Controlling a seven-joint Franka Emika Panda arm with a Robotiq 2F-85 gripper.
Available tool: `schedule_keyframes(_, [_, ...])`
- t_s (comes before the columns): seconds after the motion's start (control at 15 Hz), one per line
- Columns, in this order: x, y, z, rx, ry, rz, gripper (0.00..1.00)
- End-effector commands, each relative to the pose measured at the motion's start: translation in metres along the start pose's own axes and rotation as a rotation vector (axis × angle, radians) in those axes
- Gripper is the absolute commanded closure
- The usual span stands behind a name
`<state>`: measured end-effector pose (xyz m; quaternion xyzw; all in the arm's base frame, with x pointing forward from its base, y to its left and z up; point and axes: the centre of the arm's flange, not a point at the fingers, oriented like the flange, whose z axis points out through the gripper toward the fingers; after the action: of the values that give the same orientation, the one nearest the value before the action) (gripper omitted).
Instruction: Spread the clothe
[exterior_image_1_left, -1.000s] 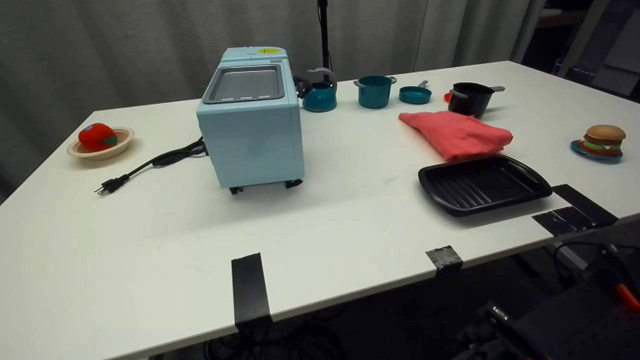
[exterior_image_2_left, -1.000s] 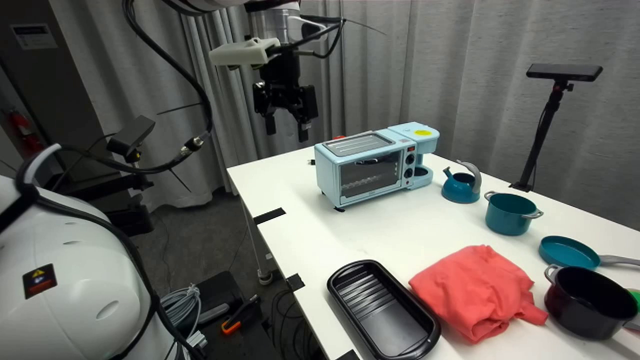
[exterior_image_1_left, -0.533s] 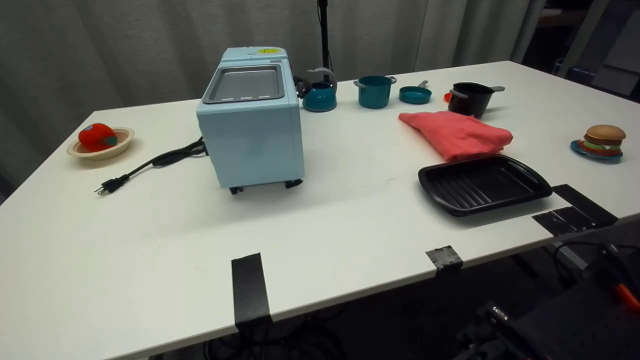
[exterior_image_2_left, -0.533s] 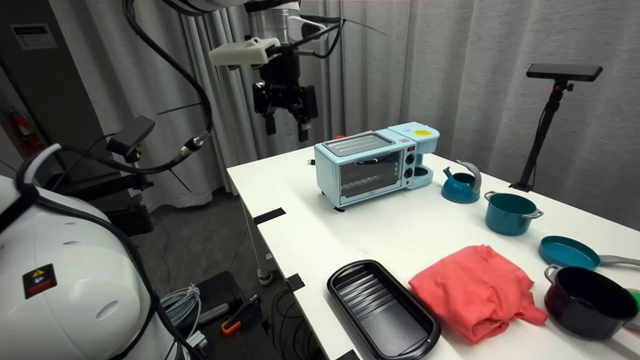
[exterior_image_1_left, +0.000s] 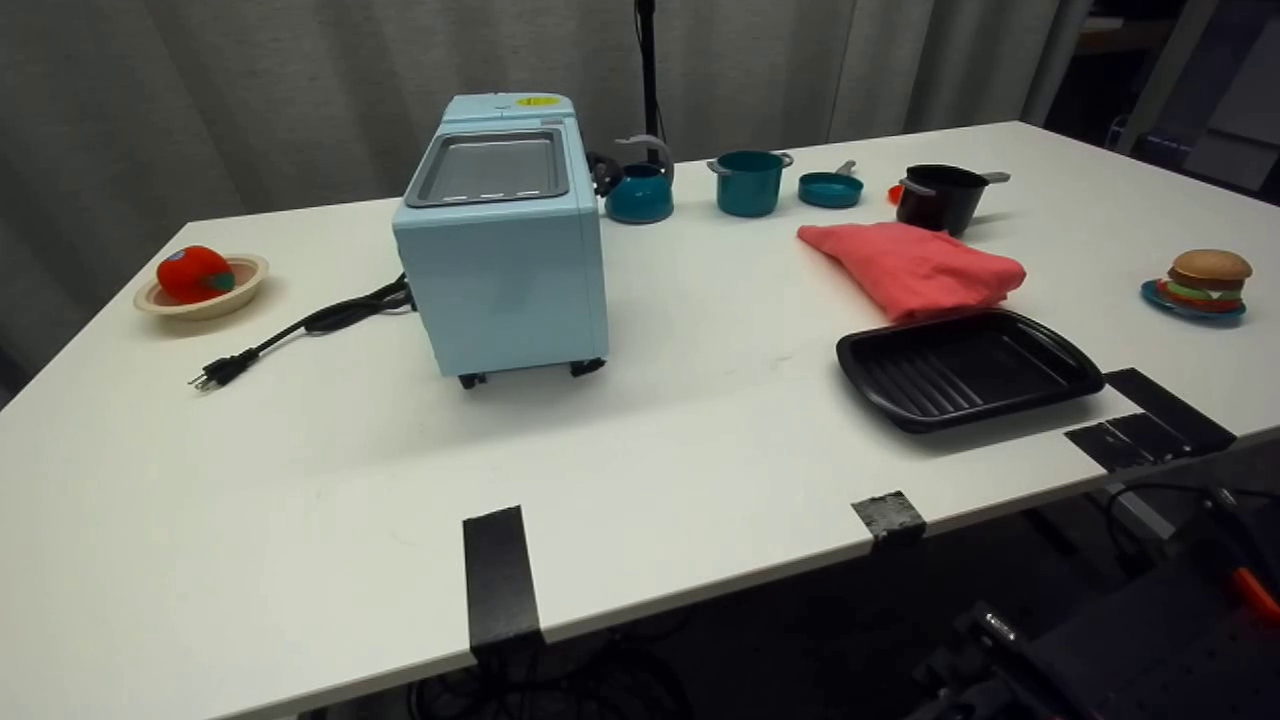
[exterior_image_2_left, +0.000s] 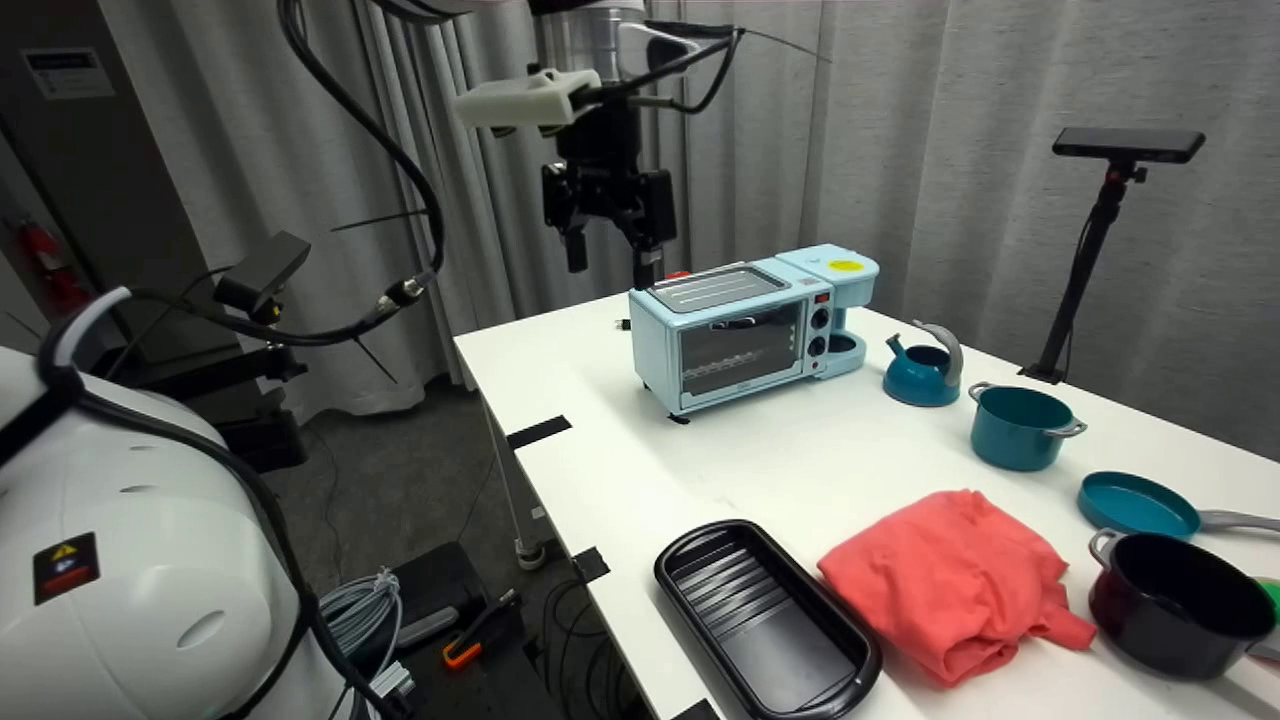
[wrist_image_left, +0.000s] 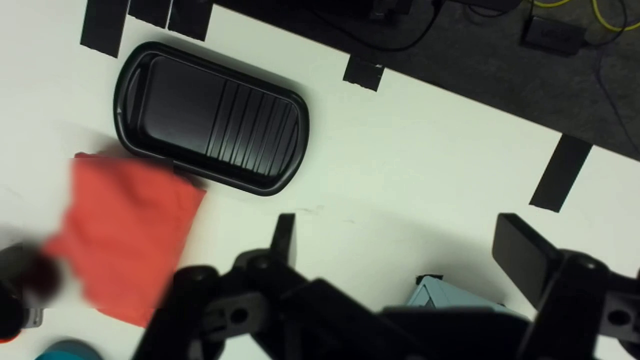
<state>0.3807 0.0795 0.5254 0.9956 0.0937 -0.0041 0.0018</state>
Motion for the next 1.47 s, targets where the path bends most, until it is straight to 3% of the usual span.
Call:
schedule_keyframes(0.0, [0.017,0.063,-0.004,0.019,0.021,0.045,0.0])
schedule_keyframes(0.4, [0.049,0.159,0.028,0.051,0.066,0.159,0.0])
schedule_keyframes(0.73, [0.084,0.214,0.074,0.039,0.054,0.276,0.0])
schedule_keyframes(1.13, [0.098,0.255,0.115,0.038,-0.011,0.36,0.0])
schedule_keyframes(1.2, [0.088,0.239,0.117,0.033,-0.007,0.332,0.0])
schedule_keyframes(1.4, [0.091,0.25,0.124,0.031,-0.017,0.347,0.0])
